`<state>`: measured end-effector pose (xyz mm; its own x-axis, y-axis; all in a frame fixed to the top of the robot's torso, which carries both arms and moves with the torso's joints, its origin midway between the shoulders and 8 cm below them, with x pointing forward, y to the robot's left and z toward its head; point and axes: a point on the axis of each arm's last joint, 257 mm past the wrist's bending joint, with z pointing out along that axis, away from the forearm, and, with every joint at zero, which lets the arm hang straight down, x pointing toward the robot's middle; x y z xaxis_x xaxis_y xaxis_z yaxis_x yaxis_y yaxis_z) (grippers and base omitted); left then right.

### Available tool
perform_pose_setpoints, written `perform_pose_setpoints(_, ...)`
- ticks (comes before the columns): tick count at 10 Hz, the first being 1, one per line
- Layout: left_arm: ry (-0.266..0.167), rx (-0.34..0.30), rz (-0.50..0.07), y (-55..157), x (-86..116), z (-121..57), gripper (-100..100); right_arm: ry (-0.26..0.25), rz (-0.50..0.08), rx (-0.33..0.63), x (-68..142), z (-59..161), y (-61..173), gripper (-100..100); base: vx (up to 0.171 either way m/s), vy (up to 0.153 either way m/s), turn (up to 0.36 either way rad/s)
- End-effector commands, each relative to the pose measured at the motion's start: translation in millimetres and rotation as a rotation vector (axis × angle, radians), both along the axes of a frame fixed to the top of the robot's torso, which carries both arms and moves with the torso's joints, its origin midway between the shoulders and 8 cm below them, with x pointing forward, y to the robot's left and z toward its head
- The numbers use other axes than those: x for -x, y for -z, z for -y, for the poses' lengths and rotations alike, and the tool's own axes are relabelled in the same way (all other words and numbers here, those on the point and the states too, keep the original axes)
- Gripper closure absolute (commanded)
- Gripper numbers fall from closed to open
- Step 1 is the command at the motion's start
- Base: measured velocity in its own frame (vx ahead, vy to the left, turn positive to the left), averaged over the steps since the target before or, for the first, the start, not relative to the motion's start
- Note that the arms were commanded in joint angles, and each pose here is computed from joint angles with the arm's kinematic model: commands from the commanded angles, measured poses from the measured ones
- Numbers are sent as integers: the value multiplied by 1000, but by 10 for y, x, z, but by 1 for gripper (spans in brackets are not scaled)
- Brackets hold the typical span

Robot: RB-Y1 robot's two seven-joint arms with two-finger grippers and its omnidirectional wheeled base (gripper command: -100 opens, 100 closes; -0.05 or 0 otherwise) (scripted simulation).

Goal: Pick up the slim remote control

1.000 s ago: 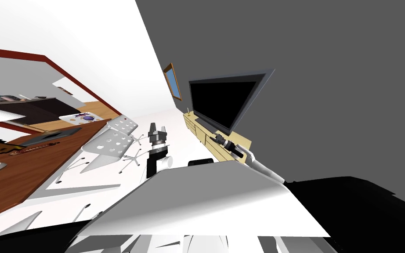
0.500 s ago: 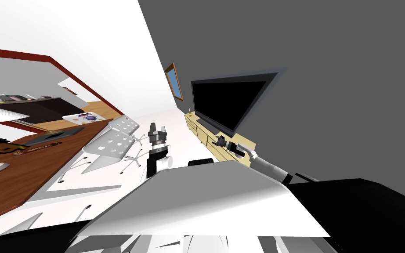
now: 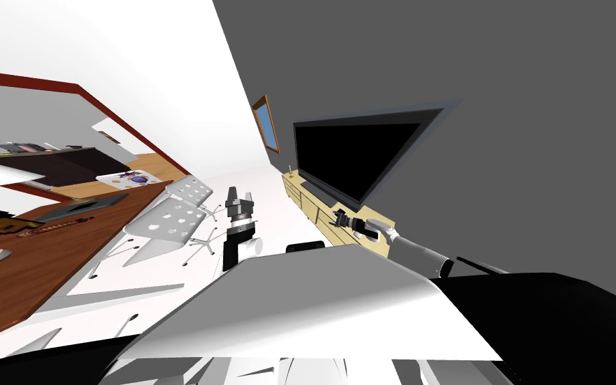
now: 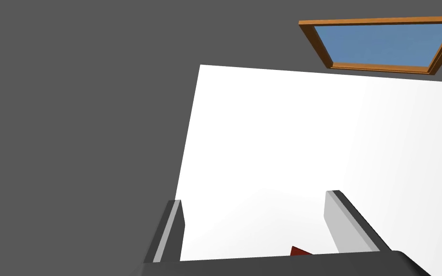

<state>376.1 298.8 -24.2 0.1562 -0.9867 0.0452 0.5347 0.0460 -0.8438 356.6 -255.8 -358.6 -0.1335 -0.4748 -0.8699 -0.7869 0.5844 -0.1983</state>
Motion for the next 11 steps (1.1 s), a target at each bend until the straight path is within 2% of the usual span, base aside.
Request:
perform_pose_setpoints(1,0,0,0,0,0,0,0,-47,-6,131,113,283,217,-100,80,38,19)
perform_pose_setpoints(2,0,0,0,0,0,0,0,-52,-3,150,114,349,208,-100,66,32,12)
perform_pose_setpoints(3,0,0,0,0,0,0,0,-91,-13,248,224,572,404,-100,61,30,20)
perform_pose_setpoints(4,0,0,0,0,0,0,0,-94,-12,266,225,646,390,-100,52,24,9)
perform_pose_setpoints(5,0,0,0,0,0,0,0,-136,-23,366,345,905,559,-100,59,28,17)
perform_pose_setpoints(6,0,0,0,0,0,0,0,-137,-24,376,345,953,547,-100,61,18,6)
perform_pose_setpoints(7,0,0,0,0,0,0,0,-188,-32,460,463,1159,644,-100,65,12,9)
perform_pose_setpoints(9,0,0,0,0,0,0,0,-179,-39,479,475,1264,678,-100,38,6,3)
perform_pose_setpoints(10,0,0,0,0,0,0,0,-232,-48,563,601,1490,766,-100,39,5,8)
perform_pose_setpoints(11,0,0,0,0,0,0,0,-222,-57,574,612,1571,786,-100,40,8,3)
